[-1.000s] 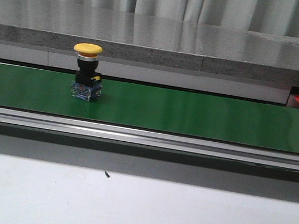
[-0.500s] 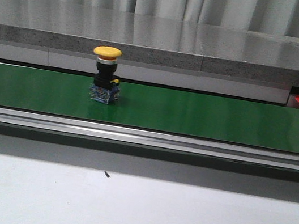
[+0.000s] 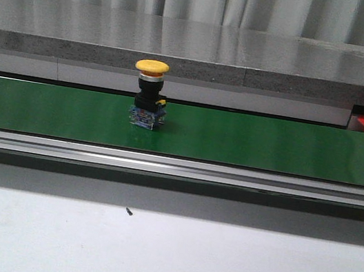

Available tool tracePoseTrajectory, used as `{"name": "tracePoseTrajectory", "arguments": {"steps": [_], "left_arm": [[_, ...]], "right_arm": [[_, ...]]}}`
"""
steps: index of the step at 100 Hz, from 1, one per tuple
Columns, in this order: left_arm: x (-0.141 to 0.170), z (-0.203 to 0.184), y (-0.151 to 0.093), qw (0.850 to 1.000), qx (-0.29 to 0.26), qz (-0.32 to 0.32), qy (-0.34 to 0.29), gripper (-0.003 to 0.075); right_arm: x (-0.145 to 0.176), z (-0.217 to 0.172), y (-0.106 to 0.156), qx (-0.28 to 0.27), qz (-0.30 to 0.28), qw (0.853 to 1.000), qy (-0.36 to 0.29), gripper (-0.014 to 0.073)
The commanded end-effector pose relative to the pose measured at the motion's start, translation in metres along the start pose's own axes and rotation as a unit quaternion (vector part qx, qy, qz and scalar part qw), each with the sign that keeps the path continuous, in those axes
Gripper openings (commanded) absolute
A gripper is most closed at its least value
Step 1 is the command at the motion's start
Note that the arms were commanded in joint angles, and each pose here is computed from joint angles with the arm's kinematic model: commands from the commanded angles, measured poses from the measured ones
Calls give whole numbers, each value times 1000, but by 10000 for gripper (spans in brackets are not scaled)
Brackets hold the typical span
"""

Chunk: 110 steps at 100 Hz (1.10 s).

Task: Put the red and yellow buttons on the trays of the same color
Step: 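Lower the right gripper onto the yellow button on the belt and grasp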

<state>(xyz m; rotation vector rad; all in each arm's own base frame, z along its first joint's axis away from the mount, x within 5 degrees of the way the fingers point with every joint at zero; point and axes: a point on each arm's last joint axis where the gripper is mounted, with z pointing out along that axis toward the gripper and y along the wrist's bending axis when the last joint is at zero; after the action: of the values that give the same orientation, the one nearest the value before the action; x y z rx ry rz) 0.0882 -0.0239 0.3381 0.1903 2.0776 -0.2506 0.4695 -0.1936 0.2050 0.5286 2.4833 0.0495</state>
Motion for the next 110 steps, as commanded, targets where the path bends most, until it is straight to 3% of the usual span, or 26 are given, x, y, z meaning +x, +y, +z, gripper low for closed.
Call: {"name": "tracePoseTrajectory", "arguments": {"steps": [1, 32, 62, 90, 110], "left_arm": [[-13, -5, -2, 999, 4, -2, -46, -20], [-13, -5, -2, 999, 4, -2, -46, -20], [-13, -5, -2, 999, 4, -2, -46, -20], [-13, -5, -2, 999, 4, -2, -46, -20], [-13, -5, -2, 999, 4, -2, -46, -20]], "right_arm": [[-28, -58, 6, 0, -11, 997, -74, 544], [-24, -111, 15, -2, -28, 995, -91, 460], [15, -169, 40, -5, -77, 988, -131, 454], [62, -211, 104, -63, -167, 976, -126, 454], [91, -232, 161, -127, -253, 955, -94, 454]]}}
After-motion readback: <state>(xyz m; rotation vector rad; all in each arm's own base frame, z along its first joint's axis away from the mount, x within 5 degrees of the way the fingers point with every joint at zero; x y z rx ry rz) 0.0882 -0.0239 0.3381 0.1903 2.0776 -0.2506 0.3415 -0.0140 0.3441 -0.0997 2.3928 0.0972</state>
